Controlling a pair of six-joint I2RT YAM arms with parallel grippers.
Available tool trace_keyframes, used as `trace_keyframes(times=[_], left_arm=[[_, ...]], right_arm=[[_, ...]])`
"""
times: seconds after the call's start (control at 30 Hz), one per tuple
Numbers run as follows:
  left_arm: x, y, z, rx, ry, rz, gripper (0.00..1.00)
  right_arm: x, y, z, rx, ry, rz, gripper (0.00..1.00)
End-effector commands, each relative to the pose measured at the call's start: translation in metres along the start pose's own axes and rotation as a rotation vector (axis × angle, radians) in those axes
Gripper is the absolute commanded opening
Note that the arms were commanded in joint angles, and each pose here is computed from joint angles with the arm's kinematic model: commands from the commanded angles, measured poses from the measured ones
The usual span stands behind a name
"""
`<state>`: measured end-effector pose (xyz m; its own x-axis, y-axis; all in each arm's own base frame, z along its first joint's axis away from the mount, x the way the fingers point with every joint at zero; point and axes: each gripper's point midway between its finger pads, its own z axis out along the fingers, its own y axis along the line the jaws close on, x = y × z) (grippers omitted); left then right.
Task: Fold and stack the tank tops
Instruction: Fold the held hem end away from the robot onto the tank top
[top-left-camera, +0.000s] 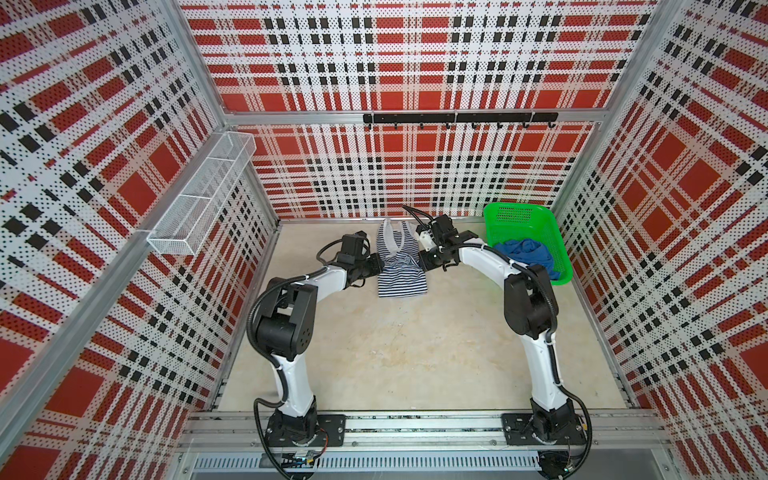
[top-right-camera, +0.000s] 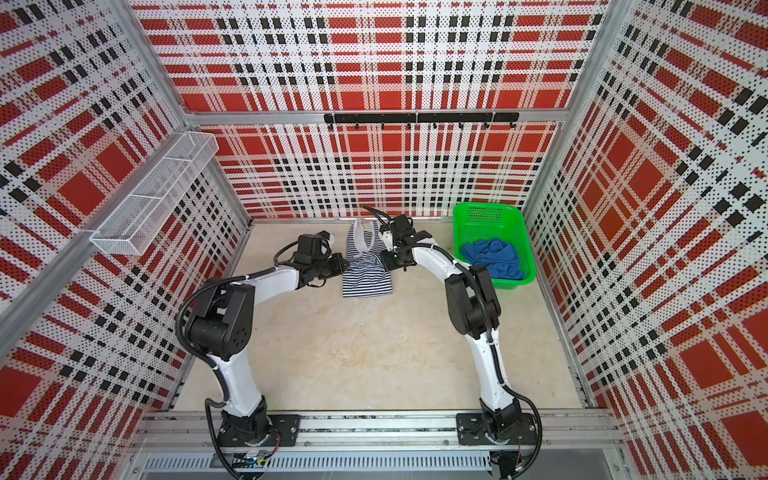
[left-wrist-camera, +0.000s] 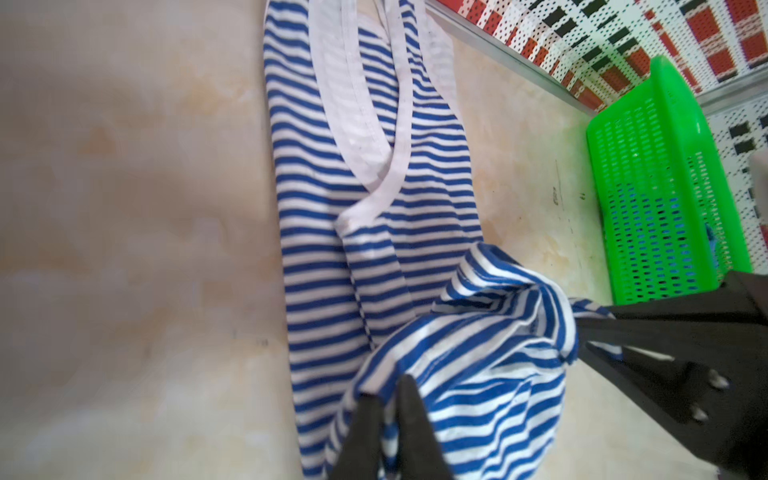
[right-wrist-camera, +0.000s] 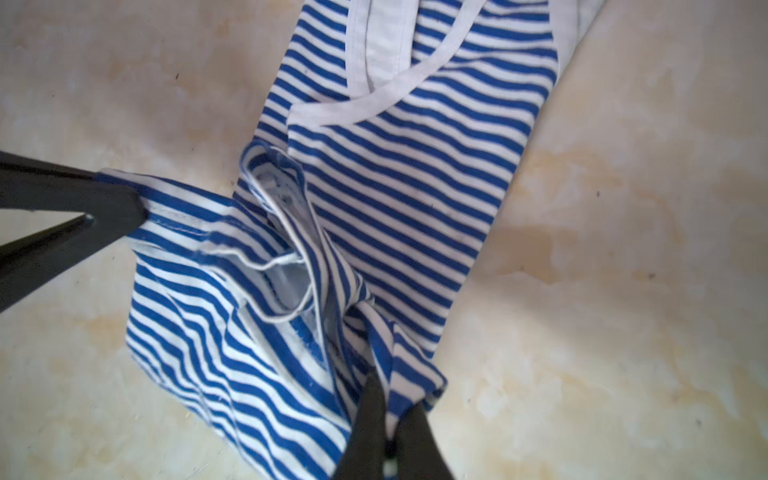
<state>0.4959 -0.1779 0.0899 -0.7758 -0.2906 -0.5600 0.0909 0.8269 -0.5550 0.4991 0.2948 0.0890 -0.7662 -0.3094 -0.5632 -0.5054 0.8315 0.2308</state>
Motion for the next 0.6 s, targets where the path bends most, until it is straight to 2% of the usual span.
trace_keyframes(times=[0.0, 0.03, 0.1, 0.13, 0.23, 0.3, 0.4, 0.47, 0.57], left_arm=[[-0.056, -0.001, 0.0, 0.047, -0.136, 0.053, 0.41], [-0.067, -0.003, -0.004, 0.048, -0.165, 0.054, 0.45], [-0.086, -0.006, -0.018, 0.037, -0.217, 0.06, 0.56], [-0.092, -0.008, -0.026, 0.028, -0.235, 0.065, 0.57], [-0.084, -0.014, -0.04, 0.004, -0.238, 0.066, 0.57], [-0.062, -0.023, -0.037, 0.009, -0.212, 0.06, 0.57], [-0.013, -0.049, -0.015, 0.066, -0.127, 0.056, 0.55], [0.011, -0.054, 0.0, 0.078, -0.087, 0.044, 0.54], [0.039, -0.05, 0.02, 0.074, -0.026, 0.016, 0.54]], right_arm=[[-0.054, -0.018, -0.007, -0.024, -0.221, 0.032, 0.6], [-0.068, -0.021, -0.015, -0.045, -0.291, 0.046, 0.66], [-0.079, -0.029, -0.031, -0.049, -0.354, 0.069, 0.76], [-0.079, -0.032, -0.038, -0.031, -0.363, 0.073, 0.81], [-0.065, -0.036, -0.053, 0.019, -0.359, 0.089, 0.79], [-0.047, -0.029, -0.058, 0.003, -0.353, 0.121, 0.73], [-0.013, -0.007, -0.049, -0.041, -0.315, 0.154, 0.53], [0.005, 0.01, -0.04, -0.063, -0.293, 0.162, 0.4], [0.027, 0.027, -0.023, -0.096, -0.265, 0.186, 0.31]])
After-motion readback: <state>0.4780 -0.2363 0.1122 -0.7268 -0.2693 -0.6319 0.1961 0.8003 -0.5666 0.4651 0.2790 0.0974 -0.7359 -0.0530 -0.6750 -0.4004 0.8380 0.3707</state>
